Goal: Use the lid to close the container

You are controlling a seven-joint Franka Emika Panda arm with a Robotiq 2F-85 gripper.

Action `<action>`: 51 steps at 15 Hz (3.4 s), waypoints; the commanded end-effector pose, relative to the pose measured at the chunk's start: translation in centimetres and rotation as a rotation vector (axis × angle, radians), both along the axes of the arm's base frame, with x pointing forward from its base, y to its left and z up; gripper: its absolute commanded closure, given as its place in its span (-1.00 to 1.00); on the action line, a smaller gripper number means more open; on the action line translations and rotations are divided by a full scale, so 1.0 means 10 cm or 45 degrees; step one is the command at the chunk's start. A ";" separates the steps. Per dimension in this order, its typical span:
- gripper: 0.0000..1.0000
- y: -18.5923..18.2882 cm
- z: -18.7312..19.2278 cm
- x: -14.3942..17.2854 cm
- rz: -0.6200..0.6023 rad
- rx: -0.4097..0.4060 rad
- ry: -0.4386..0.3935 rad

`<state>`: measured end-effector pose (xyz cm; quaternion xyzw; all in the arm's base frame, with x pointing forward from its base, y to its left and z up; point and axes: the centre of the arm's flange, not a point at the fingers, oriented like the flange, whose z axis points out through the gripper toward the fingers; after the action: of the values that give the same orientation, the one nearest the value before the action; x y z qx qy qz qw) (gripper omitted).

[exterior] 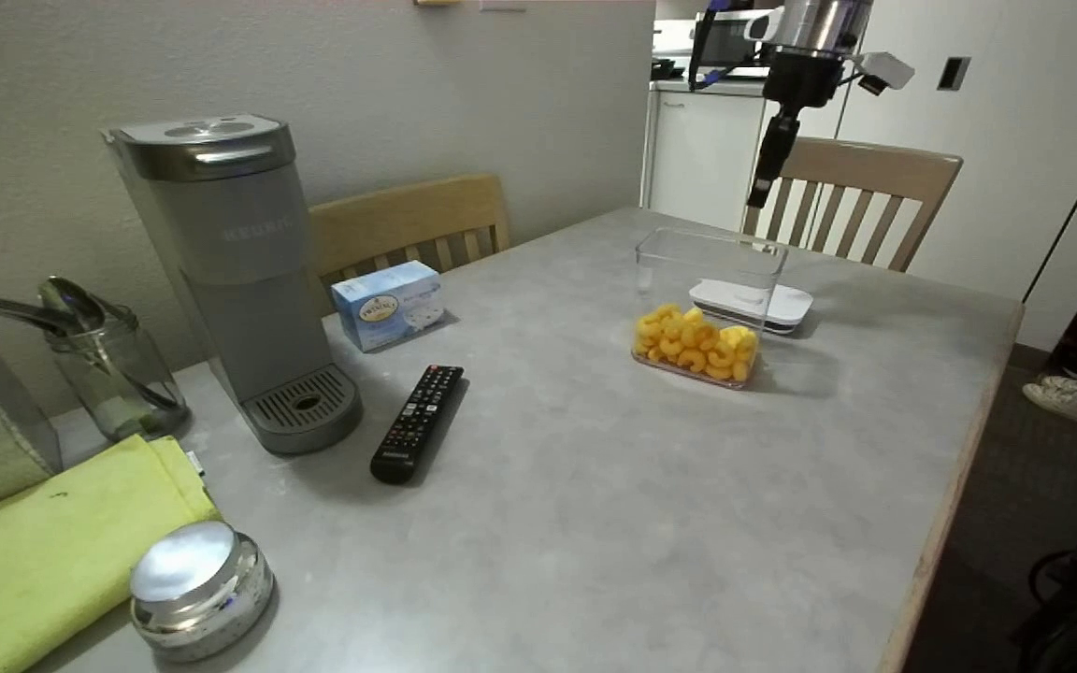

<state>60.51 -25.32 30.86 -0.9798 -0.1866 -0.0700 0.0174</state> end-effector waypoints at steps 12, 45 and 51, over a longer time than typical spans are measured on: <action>-1.00 -0.29 -0.75 -0.02 -0.086 -0.038 0.083; -1.00 0.00 -1.30 0.13 -0.175 -0.067 0.224; -1.00 -0.02 -1.35 0.15 -0.178 -0.071 0.215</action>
<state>61.52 -24.78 17.75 -0.9938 -0.1089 0.0199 0.0060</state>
